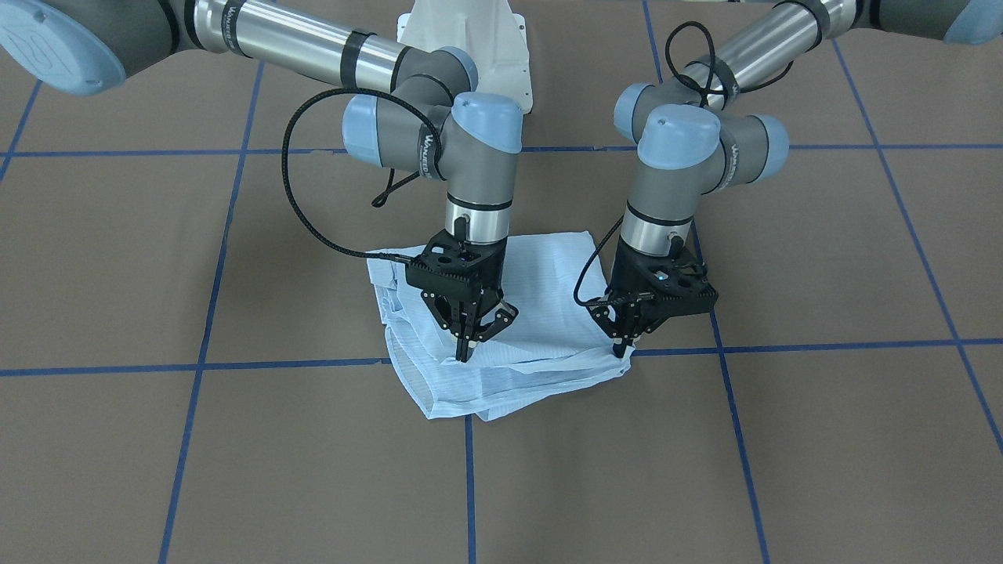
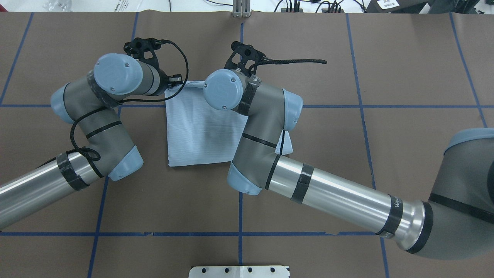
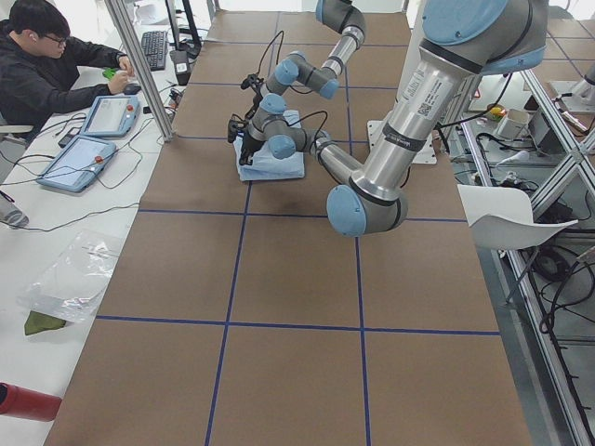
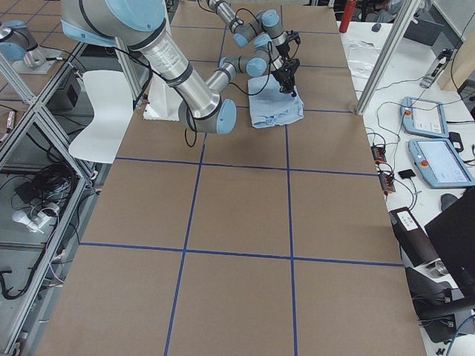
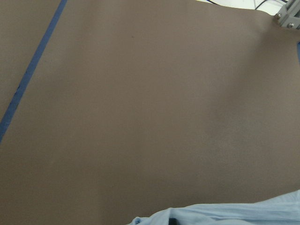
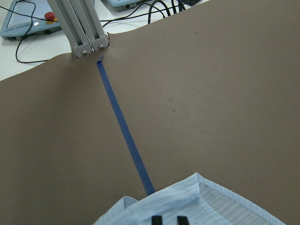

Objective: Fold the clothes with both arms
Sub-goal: 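Lay the folded edge onto the far half of the shirt with both grippers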

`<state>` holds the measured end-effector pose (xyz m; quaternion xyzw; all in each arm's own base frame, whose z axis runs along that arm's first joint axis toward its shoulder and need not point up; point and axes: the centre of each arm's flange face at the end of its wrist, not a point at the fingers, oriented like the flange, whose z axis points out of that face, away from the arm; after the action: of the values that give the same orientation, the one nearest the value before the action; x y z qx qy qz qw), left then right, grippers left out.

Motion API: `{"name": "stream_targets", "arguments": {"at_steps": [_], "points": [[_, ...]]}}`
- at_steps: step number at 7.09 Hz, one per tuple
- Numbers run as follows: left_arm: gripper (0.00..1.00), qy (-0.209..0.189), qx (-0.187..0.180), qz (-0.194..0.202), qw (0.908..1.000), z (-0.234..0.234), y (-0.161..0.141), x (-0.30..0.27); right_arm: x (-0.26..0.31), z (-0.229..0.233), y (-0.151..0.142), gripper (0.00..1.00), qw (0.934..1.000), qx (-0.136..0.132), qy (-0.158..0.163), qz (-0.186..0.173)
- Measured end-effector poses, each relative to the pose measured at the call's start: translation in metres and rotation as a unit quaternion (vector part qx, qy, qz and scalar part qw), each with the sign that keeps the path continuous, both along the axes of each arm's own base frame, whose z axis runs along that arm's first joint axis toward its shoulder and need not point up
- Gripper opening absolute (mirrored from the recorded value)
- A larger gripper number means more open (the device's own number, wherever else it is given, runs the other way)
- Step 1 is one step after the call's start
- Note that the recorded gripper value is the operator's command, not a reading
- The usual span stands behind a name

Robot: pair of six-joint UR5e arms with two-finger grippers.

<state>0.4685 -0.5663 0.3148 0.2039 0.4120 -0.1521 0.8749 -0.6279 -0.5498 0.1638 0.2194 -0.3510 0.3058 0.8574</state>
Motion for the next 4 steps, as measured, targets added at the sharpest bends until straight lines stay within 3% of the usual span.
{"name": "stream_targets", "arguments": {"at_steps": [1, 4], "points": [[1.00, -0.008, 0.025, 0.017, 0.9995, -0.001, -0.001, -0.003, 0.001, -0.005, -0.005, 1.00, 0.9998, 0.011, 0.008, -0.017], [1.00, -0.004, 0.074, 0.088, 0.9934, -0.011, 0.001, -0.025, 0.014, -0.016, -0.018, 1.00, 0.9980, -0.006, -0.011, -0.061]]}}
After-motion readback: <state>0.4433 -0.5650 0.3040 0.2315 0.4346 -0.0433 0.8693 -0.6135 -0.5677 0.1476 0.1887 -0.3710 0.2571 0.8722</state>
